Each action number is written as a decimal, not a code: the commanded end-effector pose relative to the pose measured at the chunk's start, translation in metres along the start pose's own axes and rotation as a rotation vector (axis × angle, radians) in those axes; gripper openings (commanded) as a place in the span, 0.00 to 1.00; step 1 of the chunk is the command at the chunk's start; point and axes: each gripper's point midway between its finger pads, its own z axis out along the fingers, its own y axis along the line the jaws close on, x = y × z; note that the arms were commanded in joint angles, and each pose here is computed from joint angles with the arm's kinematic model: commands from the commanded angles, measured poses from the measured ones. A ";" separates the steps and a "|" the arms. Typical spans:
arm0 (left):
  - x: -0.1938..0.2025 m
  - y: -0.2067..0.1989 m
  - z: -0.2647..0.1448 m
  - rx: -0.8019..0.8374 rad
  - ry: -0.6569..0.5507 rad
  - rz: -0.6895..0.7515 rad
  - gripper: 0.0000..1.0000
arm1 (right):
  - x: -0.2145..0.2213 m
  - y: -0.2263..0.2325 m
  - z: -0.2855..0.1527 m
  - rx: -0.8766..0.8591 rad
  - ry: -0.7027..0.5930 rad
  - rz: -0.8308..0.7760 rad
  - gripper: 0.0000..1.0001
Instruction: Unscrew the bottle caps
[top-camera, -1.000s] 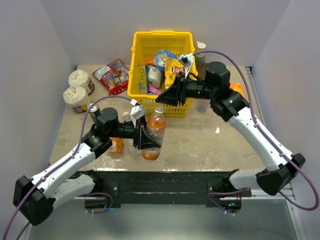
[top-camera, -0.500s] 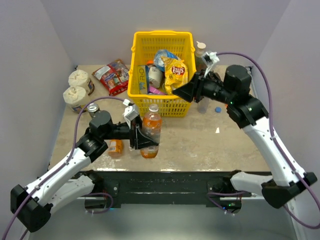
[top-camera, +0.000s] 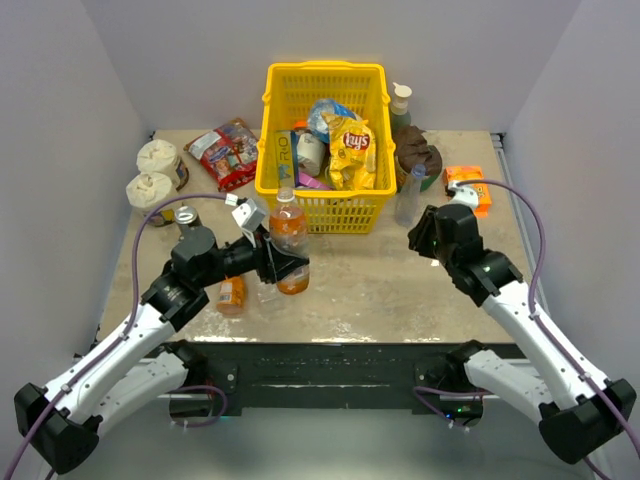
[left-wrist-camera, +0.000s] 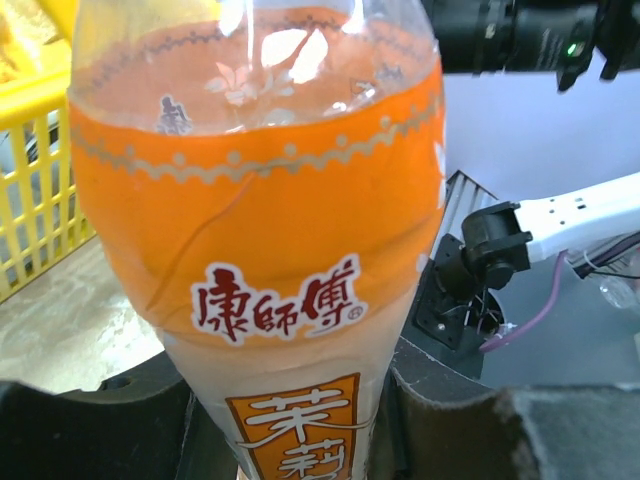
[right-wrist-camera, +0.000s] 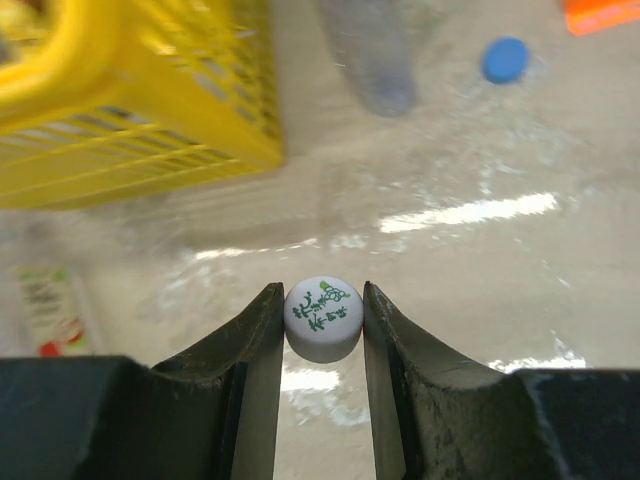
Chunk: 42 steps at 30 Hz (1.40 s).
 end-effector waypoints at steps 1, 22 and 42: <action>-0.018 0.001 -0.007 -0.038 -0.056 0.034 0.29 | -0.001 -0.048 0.025 0.246 -0.138 0.131 0.14; -0.025 0.008 -0.007 -0.089 -0.079 0.039 0.29 | 0.081 -0.136 0.109 0.648 -0.046 0.195 0.12; -0.027 0.018 -0.004 -0.125 -0.081 0.063 0.29 | 0.094 -0.156 0.123 0.879 0.005 0.236 0.36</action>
